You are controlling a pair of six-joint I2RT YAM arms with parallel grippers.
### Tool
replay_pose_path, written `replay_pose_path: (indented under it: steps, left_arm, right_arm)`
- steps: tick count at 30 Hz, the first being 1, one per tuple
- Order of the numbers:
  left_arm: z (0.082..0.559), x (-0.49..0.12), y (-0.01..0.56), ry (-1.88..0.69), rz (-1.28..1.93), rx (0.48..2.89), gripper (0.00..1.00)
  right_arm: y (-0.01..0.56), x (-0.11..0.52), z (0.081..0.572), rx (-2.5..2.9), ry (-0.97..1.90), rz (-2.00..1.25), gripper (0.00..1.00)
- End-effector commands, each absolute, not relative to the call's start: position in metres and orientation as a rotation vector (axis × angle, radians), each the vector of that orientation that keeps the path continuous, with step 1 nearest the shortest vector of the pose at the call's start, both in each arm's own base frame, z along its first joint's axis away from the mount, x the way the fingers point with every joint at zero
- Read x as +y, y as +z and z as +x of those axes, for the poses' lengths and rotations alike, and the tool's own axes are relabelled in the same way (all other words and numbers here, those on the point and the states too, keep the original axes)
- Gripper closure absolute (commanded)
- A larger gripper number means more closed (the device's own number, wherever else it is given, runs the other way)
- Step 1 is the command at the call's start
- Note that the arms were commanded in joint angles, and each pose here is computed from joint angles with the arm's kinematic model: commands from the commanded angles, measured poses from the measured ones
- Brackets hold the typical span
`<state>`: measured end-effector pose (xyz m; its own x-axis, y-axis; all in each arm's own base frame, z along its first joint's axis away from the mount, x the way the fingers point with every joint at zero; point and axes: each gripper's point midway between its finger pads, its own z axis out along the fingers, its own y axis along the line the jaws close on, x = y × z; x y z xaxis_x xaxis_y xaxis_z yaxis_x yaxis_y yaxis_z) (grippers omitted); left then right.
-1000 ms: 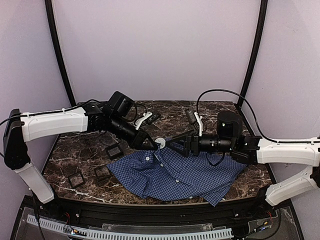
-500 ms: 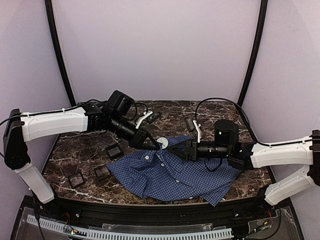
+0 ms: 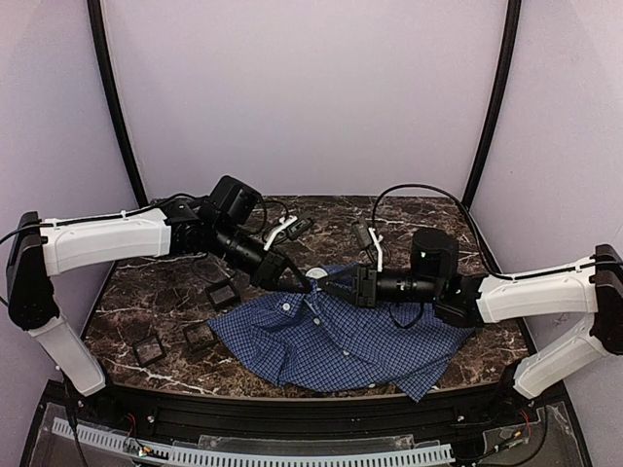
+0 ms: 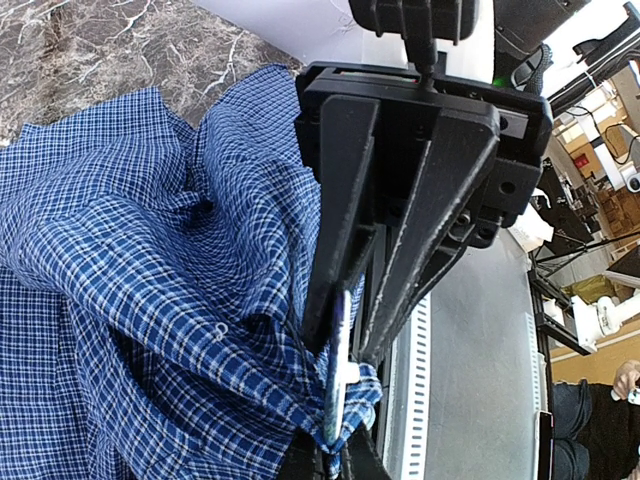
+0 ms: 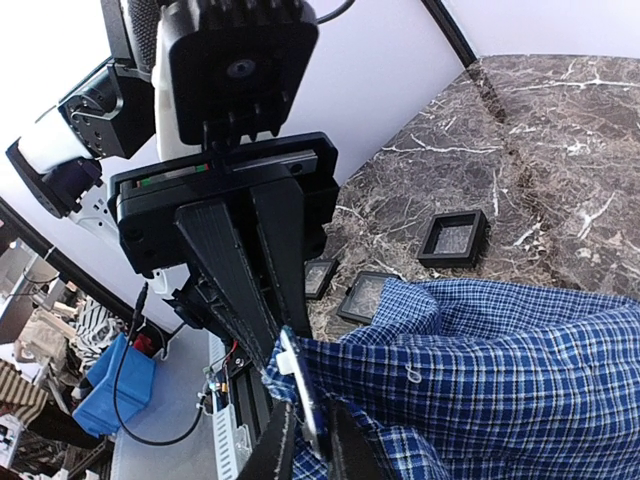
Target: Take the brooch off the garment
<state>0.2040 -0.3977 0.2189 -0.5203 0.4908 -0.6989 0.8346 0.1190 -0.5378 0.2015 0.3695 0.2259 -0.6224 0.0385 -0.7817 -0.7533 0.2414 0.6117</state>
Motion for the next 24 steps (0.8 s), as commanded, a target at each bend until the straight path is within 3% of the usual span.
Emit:
replay_pose_path:
  steps: [1, 4, 24]
  left_arm:
    - [0.202, -0.397, 0.23, -1.385, 1.296, 2.007, 0.99]
    - [0.206, -0.397, 0.229, -1.353, 1.279, 2.021, 0.99]
    - [0.234, -0.387, 0.232, -1.227, 1.142, 2.061, 0.94]
  right_arm:
    - [0.243, 0.374, 0.205, 1.752, 1.477, -0.663, 0.93]
    - [0.24, 0.374, 0.205, 1.765, 1.471, -0.664, 1.0]
    - [0.213, 0.332, 0.194, 1.885, 1.362, -0.555, 1.0]
